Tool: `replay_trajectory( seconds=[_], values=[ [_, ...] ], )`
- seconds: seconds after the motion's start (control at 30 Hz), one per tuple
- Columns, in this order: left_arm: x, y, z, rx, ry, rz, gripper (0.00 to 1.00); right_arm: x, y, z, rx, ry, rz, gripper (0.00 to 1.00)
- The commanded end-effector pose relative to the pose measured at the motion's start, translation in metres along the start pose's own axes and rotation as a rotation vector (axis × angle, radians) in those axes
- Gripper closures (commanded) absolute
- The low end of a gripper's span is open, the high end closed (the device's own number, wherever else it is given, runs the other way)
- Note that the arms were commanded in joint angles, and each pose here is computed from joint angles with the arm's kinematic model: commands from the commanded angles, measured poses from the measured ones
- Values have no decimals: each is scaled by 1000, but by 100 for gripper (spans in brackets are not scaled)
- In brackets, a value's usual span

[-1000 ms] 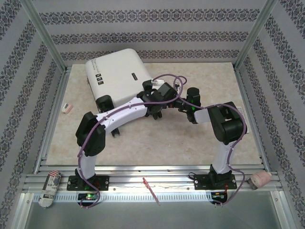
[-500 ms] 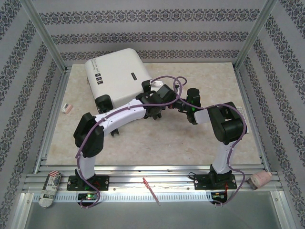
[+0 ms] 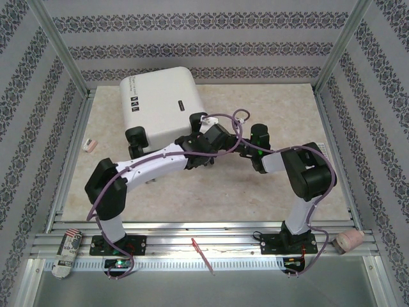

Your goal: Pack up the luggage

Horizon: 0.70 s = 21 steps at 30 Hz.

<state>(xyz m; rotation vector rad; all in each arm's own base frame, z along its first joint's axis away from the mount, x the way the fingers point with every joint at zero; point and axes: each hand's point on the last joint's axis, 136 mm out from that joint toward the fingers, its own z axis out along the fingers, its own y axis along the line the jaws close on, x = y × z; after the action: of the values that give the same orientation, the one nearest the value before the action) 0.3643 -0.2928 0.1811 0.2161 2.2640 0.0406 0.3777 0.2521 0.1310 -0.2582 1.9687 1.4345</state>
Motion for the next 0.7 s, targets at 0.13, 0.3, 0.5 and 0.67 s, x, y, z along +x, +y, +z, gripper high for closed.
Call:
replay_trajectory(
  seconds=[0.13,0.3,0.5,0.67],
  values=[
    [2,-32,-63,251,-80,78,78,-15,16,4,-7,-44,-87,100],
    [21,-36,-86,403,-101,85,78,-21,13,6,14,-56,-89,100],
    [33,-28,-101,449,-100,113,78,-25,12,6,34,-65,-93,100],
    [40,-32,-111,508,-86,152,78,-26,10,6,43,-69,-92,100]
  ],
)
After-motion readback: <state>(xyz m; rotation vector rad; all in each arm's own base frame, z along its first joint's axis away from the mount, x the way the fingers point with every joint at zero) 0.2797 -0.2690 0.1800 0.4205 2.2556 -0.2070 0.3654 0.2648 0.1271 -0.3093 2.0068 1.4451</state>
